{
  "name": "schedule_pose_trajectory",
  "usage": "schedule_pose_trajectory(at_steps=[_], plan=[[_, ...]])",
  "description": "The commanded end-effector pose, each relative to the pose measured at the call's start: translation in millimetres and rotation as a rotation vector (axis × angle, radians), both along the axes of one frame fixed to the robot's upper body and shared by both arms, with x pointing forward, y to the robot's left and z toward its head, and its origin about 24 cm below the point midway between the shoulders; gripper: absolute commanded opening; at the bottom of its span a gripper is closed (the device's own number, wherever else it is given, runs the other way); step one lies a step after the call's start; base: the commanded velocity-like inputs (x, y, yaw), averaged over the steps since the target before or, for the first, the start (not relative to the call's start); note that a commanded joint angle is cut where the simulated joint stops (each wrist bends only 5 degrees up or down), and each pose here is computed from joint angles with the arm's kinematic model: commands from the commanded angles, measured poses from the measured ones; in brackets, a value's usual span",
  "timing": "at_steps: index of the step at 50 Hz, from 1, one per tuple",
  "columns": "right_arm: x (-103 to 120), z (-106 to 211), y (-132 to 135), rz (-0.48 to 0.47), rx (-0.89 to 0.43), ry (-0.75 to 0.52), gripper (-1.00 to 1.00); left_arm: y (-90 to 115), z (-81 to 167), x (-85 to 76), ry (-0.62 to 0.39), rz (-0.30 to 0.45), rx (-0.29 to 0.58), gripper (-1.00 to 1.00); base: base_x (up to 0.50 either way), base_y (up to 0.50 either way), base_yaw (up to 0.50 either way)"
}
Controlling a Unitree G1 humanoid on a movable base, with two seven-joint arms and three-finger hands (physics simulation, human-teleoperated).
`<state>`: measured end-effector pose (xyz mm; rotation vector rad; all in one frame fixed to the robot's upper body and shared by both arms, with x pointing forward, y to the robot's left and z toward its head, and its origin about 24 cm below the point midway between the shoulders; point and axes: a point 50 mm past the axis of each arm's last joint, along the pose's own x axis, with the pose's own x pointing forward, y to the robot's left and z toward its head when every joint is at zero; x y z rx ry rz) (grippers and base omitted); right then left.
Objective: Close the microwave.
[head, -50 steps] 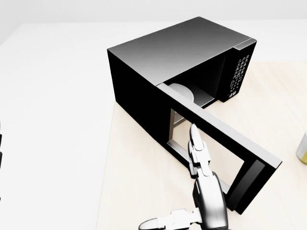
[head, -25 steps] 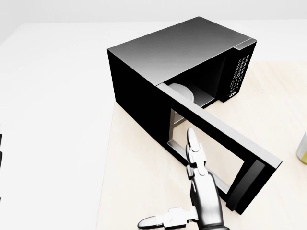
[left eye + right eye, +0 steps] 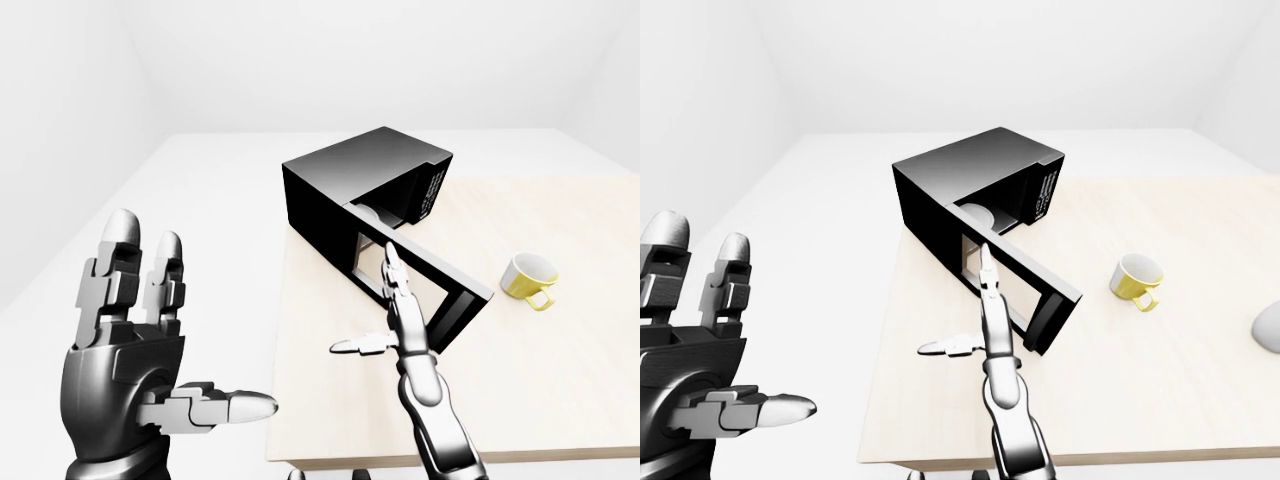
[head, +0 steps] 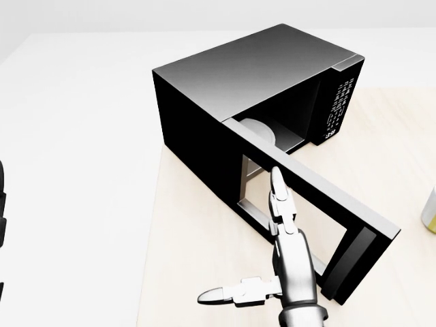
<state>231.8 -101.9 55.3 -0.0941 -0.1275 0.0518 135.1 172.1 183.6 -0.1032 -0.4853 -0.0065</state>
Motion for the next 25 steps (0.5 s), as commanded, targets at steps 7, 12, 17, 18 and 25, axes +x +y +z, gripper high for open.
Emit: schedule_pose_trajectory(at_steps=[7, 12, 17, 18, 25], plan=[[13, 6, -1, -0.017, -0.006, -0.025, 1.0, 0, 0, -0.1, 0.0, 0.0, 0.001, 1.0, 0.0, 0.0, 0.0], [16, 4, 0, -0.02, -0.01, -0.018, 1.0, 0, 0, 0.0, -0.002, 0.001, 0.0, 1.0, 0.0, 0.0, 0.0], [19, 5, 0, -0.021, -0.008, -0.02, 1.0, 1, 0, 0.0, -0.002, 0.002, -0.001, 1.0, 0.0, 0.0, 0.0], [19, 5, 0, -0.021, -0.008, -0.02, 1.0, 1, 0, 0.0, -0.002, 0.002, 0.0, 1.0, 0.0, 0.0, 0.0], [24, 1, 2, -0.023, -0.008, -0.003, 1.0, 2, -1, -0.5, 0.013, 0.004, -0.001, 1.0, 0.0, 0.0, 0.0]])
